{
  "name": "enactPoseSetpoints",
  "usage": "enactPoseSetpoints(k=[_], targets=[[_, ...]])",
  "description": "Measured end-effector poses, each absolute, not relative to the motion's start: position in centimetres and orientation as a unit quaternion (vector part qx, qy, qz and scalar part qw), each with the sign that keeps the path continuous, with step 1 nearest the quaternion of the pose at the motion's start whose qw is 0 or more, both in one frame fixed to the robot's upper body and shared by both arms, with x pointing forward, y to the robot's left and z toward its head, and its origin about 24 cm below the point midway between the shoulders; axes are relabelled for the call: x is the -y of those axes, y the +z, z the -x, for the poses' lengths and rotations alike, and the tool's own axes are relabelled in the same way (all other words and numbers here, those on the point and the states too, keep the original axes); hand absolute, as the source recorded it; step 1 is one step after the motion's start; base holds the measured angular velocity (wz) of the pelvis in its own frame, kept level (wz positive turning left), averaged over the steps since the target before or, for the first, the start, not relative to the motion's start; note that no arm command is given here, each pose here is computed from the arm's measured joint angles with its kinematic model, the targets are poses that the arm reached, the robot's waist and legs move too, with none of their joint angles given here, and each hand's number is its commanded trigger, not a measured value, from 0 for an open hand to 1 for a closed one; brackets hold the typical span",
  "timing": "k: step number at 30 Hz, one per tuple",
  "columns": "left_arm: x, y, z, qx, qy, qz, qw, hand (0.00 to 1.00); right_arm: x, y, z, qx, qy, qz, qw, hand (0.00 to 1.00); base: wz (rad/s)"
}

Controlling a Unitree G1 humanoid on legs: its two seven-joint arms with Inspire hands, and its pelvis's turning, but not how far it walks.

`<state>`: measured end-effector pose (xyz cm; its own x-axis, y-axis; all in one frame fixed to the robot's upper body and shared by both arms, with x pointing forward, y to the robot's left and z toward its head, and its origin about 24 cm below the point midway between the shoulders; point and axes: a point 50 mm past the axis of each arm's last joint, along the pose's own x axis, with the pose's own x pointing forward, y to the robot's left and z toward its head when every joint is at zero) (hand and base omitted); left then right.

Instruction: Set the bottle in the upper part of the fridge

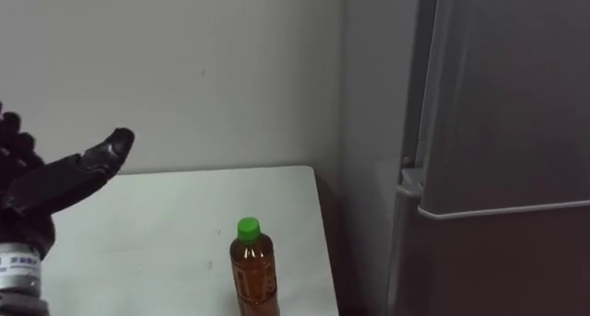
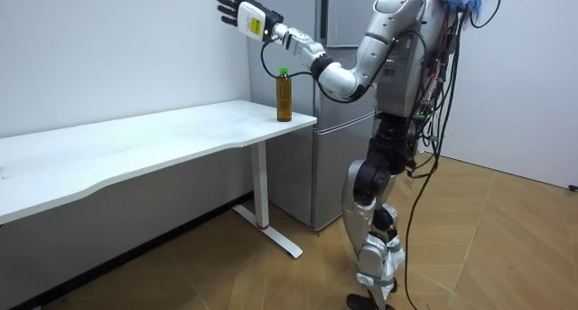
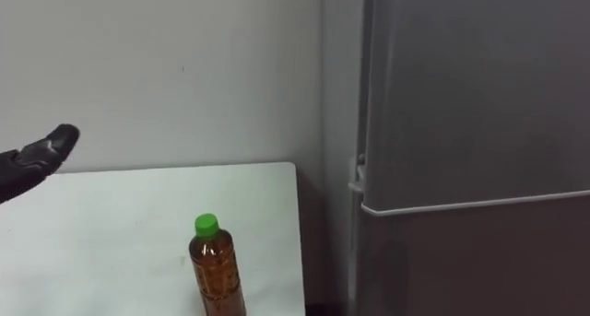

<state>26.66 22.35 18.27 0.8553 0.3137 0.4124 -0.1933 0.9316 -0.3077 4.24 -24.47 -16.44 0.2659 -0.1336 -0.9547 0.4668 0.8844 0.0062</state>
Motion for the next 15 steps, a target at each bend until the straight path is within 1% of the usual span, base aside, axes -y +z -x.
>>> enactPoseSetpoints(k=[2, 9, 11, 15], targets=[[-21.3, 18.8, -26.7, 0.243, 0.094, 0.124, 0.957, 0.00, 24.5, -16.4, -4.4, -0.573, -0.190, -0.146, 0.784, 0.00, -0.06], [-19.0, 20.7, -27.0, 0.278, 0.022, 0.125, 0.952, 0.00, 24.5, -16.3, -5.0, -0.569, -0.180, -0.145, 0.790, 0.00, -0.06], [-17.8, 21.4, -27.3, 0.287, -0.002, 0.131, 0.949, 0.00, 24.5, -16.3, -5.4, -0.568, -0.178, -0.145, 0.790, 0.00, 0.00], [-16.4, 22.1, -27.5, 0.289, -0.049, 0.159, 0.943, 0.00, 24.5, -16.3, -5.6, -0.573, -0.173, -0.140, 0.789, 0.00, 0.00]])
